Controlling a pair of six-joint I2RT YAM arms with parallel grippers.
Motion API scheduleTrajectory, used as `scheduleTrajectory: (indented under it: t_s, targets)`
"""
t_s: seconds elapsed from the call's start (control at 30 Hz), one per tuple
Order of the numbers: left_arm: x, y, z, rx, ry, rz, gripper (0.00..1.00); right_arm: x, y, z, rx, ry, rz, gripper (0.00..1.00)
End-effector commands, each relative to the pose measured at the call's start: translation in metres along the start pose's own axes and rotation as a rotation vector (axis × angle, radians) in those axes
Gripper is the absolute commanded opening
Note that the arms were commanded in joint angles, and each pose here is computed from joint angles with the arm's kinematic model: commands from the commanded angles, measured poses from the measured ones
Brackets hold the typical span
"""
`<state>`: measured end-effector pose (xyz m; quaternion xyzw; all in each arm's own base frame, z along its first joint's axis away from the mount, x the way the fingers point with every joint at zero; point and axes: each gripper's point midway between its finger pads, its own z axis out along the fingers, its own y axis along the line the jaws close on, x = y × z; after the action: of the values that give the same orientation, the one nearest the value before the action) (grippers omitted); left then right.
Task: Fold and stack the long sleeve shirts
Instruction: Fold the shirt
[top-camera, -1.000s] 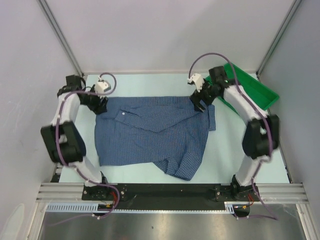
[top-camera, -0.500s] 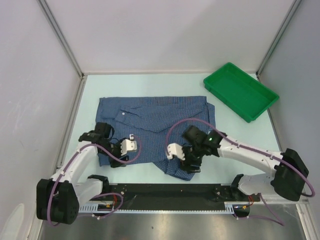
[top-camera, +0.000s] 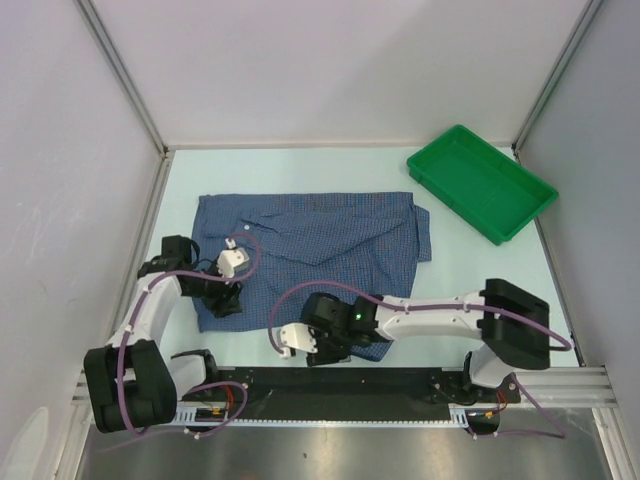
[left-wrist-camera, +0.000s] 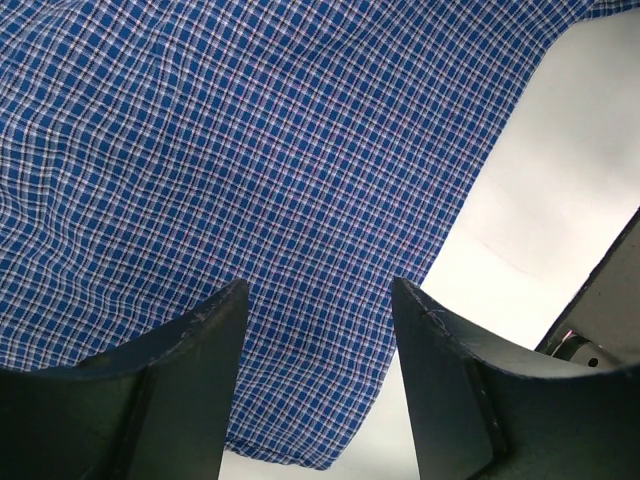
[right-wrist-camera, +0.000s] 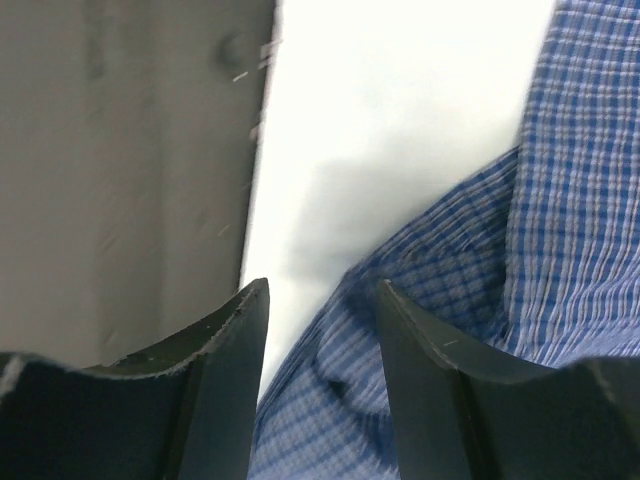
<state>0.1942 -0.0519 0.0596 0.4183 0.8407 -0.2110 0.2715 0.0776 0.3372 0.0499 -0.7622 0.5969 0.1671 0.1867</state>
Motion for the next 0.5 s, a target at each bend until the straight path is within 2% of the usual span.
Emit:
scheduleTrajectory:
  t_s: [0.0, 0.07, 0.17, 0.2, 0.27, 0.3, 0.33, 0.47]
  targets:
    - [-0.011, 0.005, -0.008, -0.028, -0.024, 0.006, 0.65, -0.009, -0.027, 0.021, 0.114, 0.018, 0.049, 0.51]
    - [-0.002, 0.000, -0.009, -0.006, 0.014, 0.009, 0.65, 0.002, -0.029, 0.032, 0.112, 0.057, 0.068, 0.51]
    - [0.019, -0.008, -0.011, 0.027, 0.089, 0.112, 0.66, 0.015, -0.035, 0.038, 0.115, 0.088, 0.114, 0.47]
    - [0.031, -0.012, -0.009, 0.035, 0.123, 0.124, 0.66, 0.020, -0.035, 0.042, 0.103, 0.098, 0.137, 0.37]
    - [0.047, -0.005, -0.012, 0.008, 0.200, 0.207, 0.67, 0.026, -0.037, 0.042, 0.095, 0.104, 0.166, 0.26]
    - [0.057, -0.008, -0.011, 0.017, 0.229, 0.225, 0.67, 0.026, -0.036, 0.043, 0.087, 0.102, 0.173, 0.07]
    - [0.064, -0.005, -0.013, 0.008, 0.269, 0.252, 0.68, 0.026, -0.038, 0.040, 0.087, 0.099, 0.178, 0.00]
    - [0.078, 0.002, -0.014, 0.013, 0.337, 0.330, 0.69, 0.008, -0.043, 0.016, 0.083, 0.030, 0.148, 0.00]
